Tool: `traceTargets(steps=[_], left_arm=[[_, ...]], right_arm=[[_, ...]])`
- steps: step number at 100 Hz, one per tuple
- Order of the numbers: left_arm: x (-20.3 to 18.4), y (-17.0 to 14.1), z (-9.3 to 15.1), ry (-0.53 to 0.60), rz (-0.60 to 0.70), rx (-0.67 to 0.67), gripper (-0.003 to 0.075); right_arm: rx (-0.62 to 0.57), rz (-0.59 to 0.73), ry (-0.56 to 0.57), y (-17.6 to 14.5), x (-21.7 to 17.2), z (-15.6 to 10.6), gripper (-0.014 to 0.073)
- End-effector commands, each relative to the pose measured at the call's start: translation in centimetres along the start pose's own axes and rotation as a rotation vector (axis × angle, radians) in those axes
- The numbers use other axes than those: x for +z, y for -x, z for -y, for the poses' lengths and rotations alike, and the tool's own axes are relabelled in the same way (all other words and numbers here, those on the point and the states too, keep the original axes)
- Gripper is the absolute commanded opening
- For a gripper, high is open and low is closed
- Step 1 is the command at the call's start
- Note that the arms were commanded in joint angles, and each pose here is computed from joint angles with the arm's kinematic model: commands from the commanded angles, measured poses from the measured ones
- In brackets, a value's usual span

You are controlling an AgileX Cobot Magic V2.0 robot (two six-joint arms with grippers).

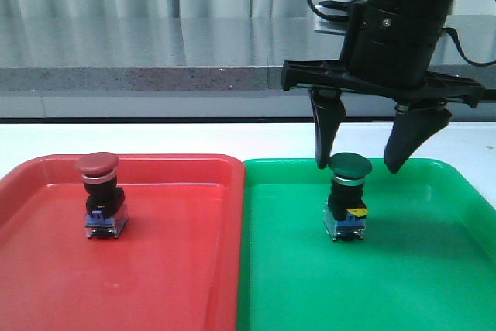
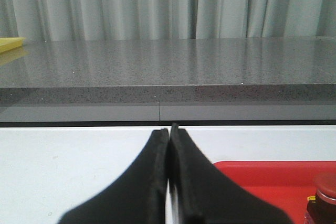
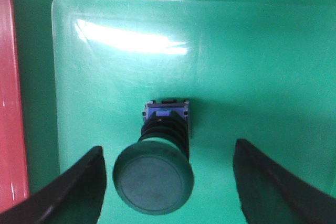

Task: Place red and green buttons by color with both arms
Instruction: 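Open the right gripper and raise it away from the button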

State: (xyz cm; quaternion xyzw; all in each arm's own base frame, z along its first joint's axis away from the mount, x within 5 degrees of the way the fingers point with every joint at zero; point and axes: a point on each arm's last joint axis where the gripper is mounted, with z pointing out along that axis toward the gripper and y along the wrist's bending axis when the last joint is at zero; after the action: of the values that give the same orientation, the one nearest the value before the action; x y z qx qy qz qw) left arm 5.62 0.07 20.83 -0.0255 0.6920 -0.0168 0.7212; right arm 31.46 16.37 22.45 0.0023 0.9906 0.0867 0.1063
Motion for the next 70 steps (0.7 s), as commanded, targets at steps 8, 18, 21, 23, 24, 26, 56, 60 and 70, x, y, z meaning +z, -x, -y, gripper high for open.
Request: traceTargets(steps=[8, 18, 21, 23, 24, 26, 56, 60, 70], left_arm=[[-0.2, 0.5, 0.0, -0.002, 0.087, -0.007, -0.0020], [-0.2, 0.5, 0.0, -0.002, 0.087, -0.007, -0.0020], [-0.2, 0.5, 0.0, -0.002, 0.087, -0.007, -0.0020], [-0.2, 0.5, 0.0, -0.002, 0.087, -0.007, -0.0020], [-0.2, 0.5, 0.0, -0.002, 0.087, -0.007, -0.0020], [-0.2, 0.5, 0.0, -0.002, 0.087, -0.007, -0.0020], [-0.2, 0.5, 0.0, -0.002, 0.087, -0.007, -0.0020], [-0.2, 0.5, 0.0, -0.002, 0.087, -0.007, -0.0020], [-0.2, 0.5, 0.0, -0.002, 0.087, -0.007, -0.0020]], right_arm=[[-0.015, 0.077, 0.032, 0.4, -2.5, -0.3, 0.0532], [-0.027, 0.072, 0.030, 0.1, -3.4, -0.2, 0.0532], [-0.032, 0.071, 0.030, 0.0, -3.7, -0.2, 0.0532], [-0.037, 0.077, 0.032, -0.1, -4.0, -0.2, 0.0532], [-0.037, 0.078, 0.032, -0.1, -4.0, -0.2, 0.0532], [-0.040, 0.085, 0.036, -0.1, -4.4, -0.2, 0.0532], [-0.110, 0.302, 0.083, -1.6, -11.8, 0.5, 0.0258], [-0.123, 0.333, 0.074, -1.9, -12.7, 0.8, 0.0138], [-0.143, 0.428, 0.071, -3.0, -15.4, 1.6, -0.0066]])
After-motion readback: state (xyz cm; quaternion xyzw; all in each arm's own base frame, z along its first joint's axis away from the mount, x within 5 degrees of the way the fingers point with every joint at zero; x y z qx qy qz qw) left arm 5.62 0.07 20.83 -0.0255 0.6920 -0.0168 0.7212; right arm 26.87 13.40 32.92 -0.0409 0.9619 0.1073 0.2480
